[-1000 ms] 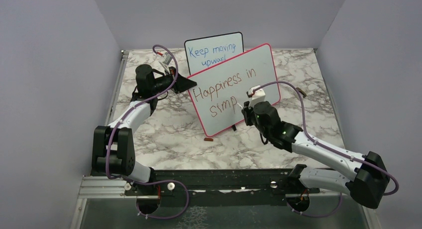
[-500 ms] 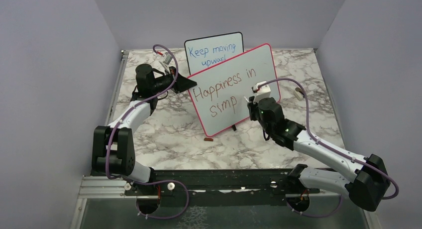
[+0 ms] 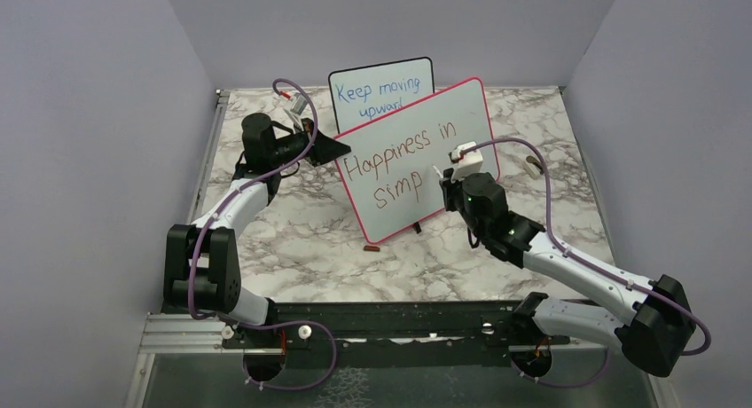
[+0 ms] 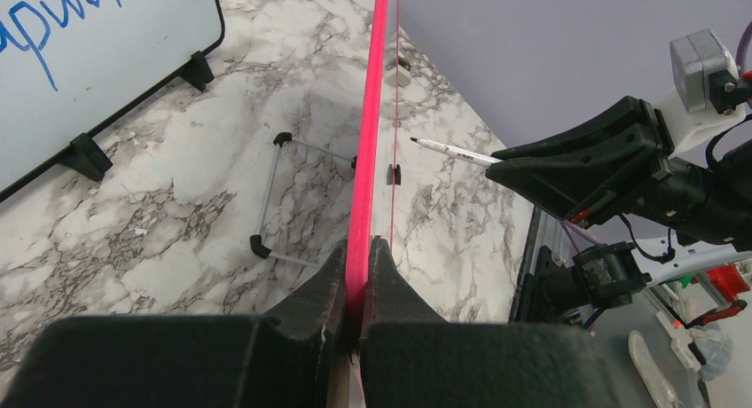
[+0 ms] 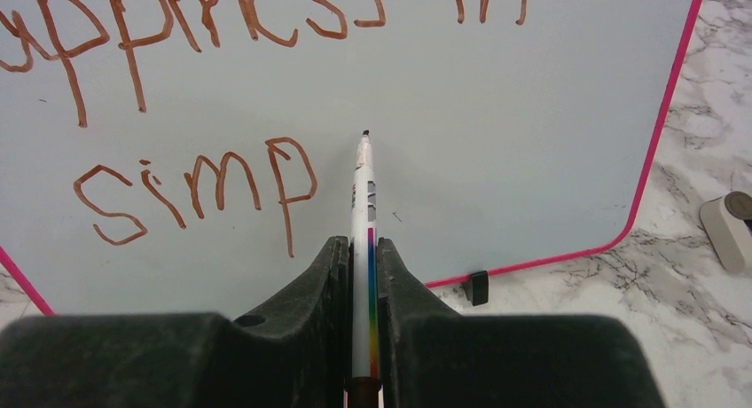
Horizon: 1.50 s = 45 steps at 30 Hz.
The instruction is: Write a sentence on the whiteboard
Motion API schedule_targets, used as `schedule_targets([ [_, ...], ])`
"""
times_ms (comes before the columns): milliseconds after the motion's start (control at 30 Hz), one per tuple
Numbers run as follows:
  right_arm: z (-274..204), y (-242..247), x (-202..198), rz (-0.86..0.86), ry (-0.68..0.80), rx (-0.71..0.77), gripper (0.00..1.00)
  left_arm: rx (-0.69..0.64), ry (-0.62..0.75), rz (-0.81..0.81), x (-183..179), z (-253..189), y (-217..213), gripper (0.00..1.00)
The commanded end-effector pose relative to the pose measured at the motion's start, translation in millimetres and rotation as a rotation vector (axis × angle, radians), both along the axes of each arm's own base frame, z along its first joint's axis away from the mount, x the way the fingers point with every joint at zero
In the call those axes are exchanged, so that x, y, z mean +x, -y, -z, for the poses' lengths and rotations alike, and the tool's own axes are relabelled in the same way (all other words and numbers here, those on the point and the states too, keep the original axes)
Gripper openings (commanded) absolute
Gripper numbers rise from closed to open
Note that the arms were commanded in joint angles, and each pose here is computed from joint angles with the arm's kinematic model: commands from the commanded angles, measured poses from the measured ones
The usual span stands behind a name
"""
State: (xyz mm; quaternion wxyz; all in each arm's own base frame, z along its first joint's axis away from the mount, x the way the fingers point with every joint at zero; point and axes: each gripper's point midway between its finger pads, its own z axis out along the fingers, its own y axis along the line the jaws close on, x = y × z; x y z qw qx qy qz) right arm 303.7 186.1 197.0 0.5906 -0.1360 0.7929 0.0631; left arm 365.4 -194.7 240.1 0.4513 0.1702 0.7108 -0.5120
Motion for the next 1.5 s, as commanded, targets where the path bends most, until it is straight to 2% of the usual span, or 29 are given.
schedule_targets([
  [0,-19.4,-4.9,6.4,-0.013,0.063,0.035,0.01,0.081,-0.076,-0.045,5.3,40.1,-3.5,0.0],
  [867,-25.7,-32.6,19.2,-0.088,0.067,0.049,0.01,0.082,-0.08,-0.043,6.0,40.4,-3.5,0.0],
  [1467,9.3,-22.4,0.3,-0.099,-0.059,-0.004,0.01,0.081,-0.077,-0.043,5.8,39.4,-3.6,0.0],
])
